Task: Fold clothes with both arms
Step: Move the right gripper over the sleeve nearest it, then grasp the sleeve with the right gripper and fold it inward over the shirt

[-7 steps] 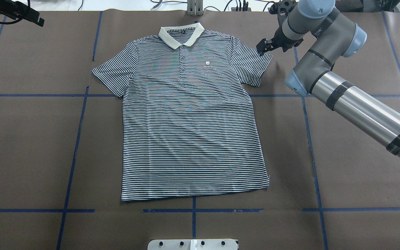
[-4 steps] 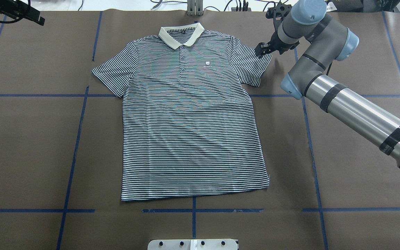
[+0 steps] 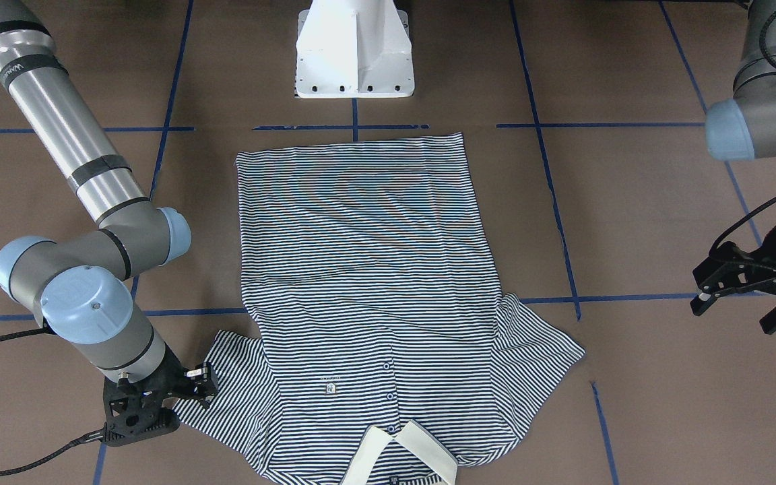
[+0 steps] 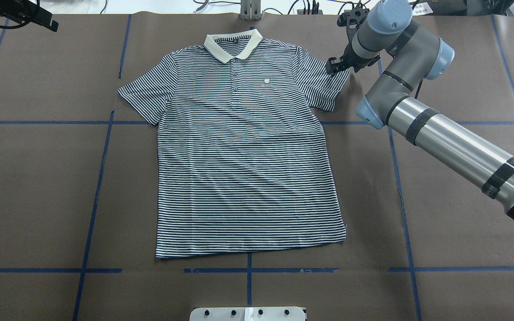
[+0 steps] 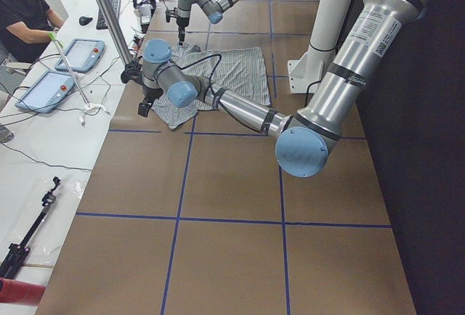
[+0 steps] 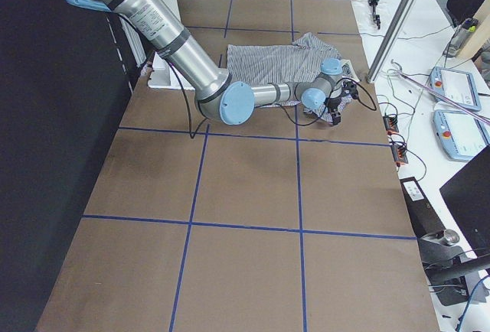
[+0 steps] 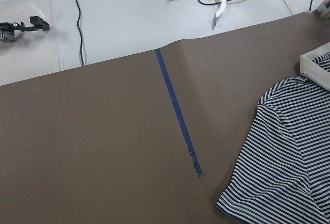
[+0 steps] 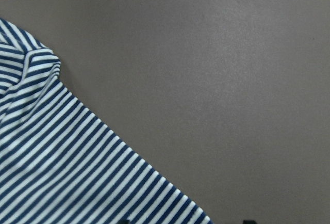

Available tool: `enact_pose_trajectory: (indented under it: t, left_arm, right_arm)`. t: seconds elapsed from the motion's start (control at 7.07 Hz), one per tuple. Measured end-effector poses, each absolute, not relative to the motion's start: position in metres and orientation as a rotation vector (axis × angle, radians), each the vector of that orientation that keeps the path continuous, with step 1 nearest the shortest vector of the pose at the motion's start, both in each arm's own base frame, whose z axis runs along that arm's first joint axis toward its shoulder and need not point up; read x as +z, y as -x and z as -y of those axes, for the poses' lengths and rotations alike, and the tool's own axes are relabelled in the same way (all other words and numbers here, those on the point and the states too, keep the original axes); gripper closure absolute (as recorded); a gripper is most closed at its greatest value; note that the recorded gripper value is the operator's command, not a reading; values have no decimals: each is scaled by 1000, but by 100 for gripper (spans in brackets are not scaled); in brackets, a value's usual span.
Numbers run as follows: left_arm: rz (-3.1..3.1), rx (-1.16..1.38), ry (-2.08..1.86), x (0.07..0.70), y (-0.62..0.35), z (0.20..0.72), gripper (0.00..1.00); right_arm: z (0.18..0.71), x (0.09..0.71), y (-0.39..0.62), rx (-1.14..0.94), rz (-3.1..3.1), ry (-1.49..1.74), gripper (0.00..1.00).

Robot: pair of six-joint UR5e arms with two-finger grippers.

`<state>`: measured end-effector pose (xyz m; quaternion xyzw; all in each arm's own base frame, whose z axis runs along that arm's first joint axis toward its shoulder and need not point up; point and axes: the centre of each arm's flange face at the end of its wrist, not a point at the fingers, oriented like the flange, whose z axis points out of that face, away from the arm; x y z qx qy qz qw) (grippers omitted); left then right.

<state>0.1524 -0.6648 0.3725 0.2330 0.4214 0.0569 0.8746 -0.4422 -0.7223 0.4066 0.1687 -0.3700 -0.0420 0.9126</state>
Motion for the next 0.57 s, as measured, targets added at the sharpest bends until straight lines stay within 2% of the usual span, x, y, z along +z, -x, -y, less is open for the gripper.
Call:
enact_pose_trajectory:
  t: [0.14, 0.28, 0.42, 0.57]
  left_arm:
    - [-881, 119, -490, 370, -152, 664, 0]
    - [-882, 120, -492, 368, -152, 664, 0]
    - [-883, 120, -493, 368, -152, 664, 0]
    - [-883, 120, -494, 367, -152, 664, 0]
  right_arm:
    - [722, 409, 442, -87, 761, -345, 30]
    - [721, 411, 442, -86, 759, -344, 46]
    - [721, 413, 441, -86, 758, -342, 75]
    - [721, 413, 441, -86, 757, -342, 95]
